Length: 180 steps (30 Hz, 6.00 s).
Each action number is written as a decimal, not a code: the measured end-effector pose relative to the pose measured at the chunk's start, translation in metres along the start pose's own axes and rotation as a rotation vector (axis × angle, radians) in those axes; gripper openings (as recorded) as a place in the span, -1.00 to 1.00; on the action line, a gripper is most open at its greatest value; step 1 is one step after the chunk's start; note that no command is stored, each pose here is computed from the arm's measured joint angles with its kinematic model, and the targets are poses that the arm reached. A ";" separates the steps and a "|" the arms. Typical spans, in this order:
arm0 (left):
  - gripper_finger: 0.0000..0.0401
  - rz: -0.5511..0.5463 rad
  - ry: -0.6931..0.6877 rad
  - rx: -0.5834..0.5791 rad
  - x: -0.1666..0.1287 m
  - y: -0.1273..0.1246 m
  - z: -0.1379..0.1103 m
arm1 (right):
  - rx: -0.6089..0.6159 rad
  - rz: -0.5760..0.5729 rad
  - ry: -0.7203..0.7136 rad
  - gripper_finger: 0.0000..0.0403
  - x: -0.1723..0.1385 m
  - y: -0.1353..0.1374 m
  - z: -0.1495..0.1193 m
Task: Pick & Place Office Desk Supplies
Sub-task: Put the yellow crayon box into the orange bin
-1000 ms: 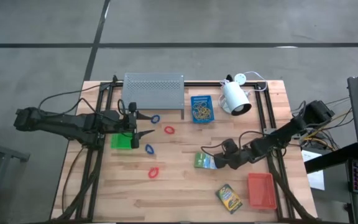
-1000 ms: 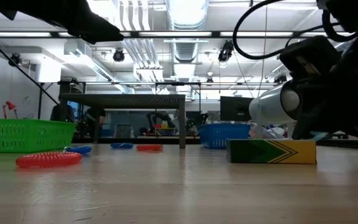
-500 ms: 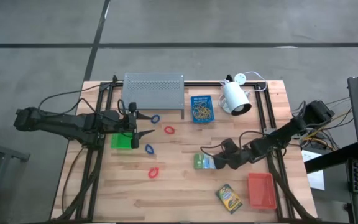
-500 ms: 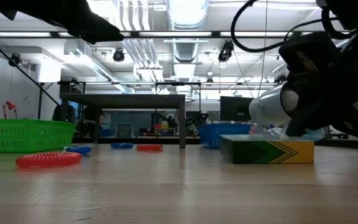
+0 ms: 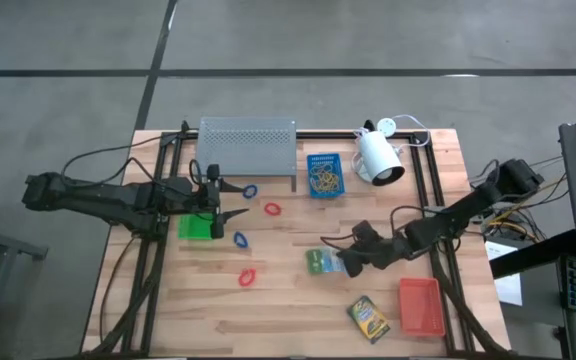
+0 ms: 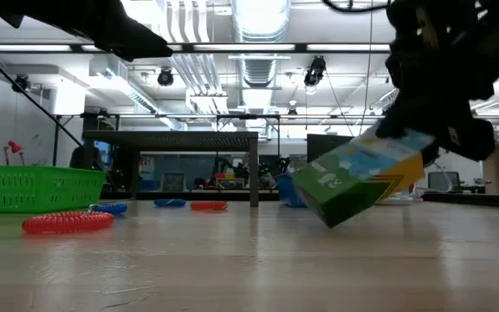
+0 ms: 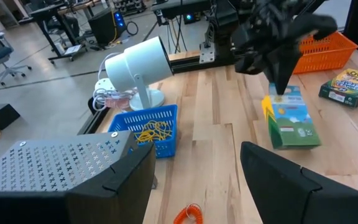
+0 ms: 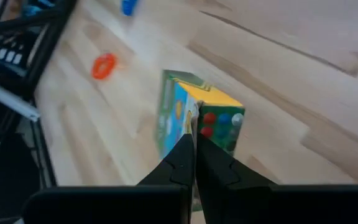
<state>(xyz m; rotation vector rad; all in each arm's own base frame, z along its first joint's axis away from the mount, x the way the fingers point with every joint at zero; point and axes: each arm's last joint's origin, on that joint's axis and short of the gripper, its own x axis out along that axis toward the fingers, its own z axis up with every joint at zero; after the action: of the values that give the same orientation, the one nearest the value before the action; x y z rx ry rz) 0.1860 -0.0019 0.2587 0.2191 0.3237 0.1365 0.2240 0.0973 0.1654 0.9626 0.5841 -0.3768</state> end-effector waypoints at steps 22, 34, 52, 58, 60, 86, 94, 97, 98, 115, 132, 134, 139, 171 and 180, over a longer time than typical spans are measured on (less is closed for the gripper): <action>0.20 -0.007 0.034 0.007 0.000 -0.001 -0.003 | -0.142 -0.042 0.108 -0.96 -0.059 0.006 0.024; 0.20 -0.009 0.046 0.010 0.000 -0.001 -0.005 | -0.376 -0.161 0.250 -0.96 -0.088 0.072 0.051; 0.20 -0.010 0.050 0.011 0.000 -0.001 -0.005 | -0.336 -0.421 0.555 -0.96 -0.131 0.120 0.054; 0.20 -0.010 0.050 0.011 0.000 -0.001 -0.005 | -0.269 -0.420 0.582 -0.96 -0.150 0.121 0.040; 0.20 -0.009 0.050 0.011 0.000 -0.001 -0.005 | -0.252 -0.411 0.594 -0.96 -0.158 0.122 0.035; 0.20 -0.009 0.050 0.011 0.000 -0.001 -0.005 | -0.313 -0.455 0.850 -0.96 -0.181 0.125 -0.046; 0.20 -0.009 0.050 0.011 0.000 -0.001 -0.005 | -0.425 -0.507 0.920 -0.96 -0.168 0.123 -0.066; 0.20 -0.010 0.050 0.011 0.000 -0.001 -0.005 | -0.435 -0.528 0.930 -0.96 -0.164 0.122 -0.072; 0.20 -0.009 0.050 0.011 0.000 -0.001 -0.005 | -0.437 -0.532 0.930 -0.96 -0.163 0.122 -0.072; 0.20 -0.010 0.050 0.011 0.000 -0.001 -0.005 | -0.509 -0.524 0.995 -0.96 -0.145 0.100 -0.086; 0.20 -0.009 0.050 0.011 0.000 -0.001 -0.005 | -0.573 -0.489 1.017 -0.96 -0.122 0.073 -0.101; 0.20 -0.009 0.050 0.011 0.000 -0.001 -0.005 | -0.571 -0.480 1.018 -0.96 -0.121 0.073 -0.102; 0.20 -0.010 0.050 0.011 0.000 -0.001 -0.005 | -0.547 -0.488 1.010 -0.96 -0.121 0.073 -0.102; 0.20 -0.010 0.050 0.011 0.000 -0.001 -0.005 | -0.425 -0.505 0.888 -0.74 -0.119 0.076 -0.104; 0.20 -0.009 0.050 0.011 0.000 -0.001 -0.005 | -0.428 -0.501 0.884 -0.52 -0.120 0.076 -0.105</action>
<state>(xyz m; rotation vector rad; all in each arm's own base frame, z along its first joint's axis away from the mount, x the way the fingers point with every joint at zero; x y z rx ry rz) 0.1844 -0.0019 0.2540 0.2254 0.3755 0.1311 0.1404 0.2318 0.2434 0.5172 1.6574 -0.2327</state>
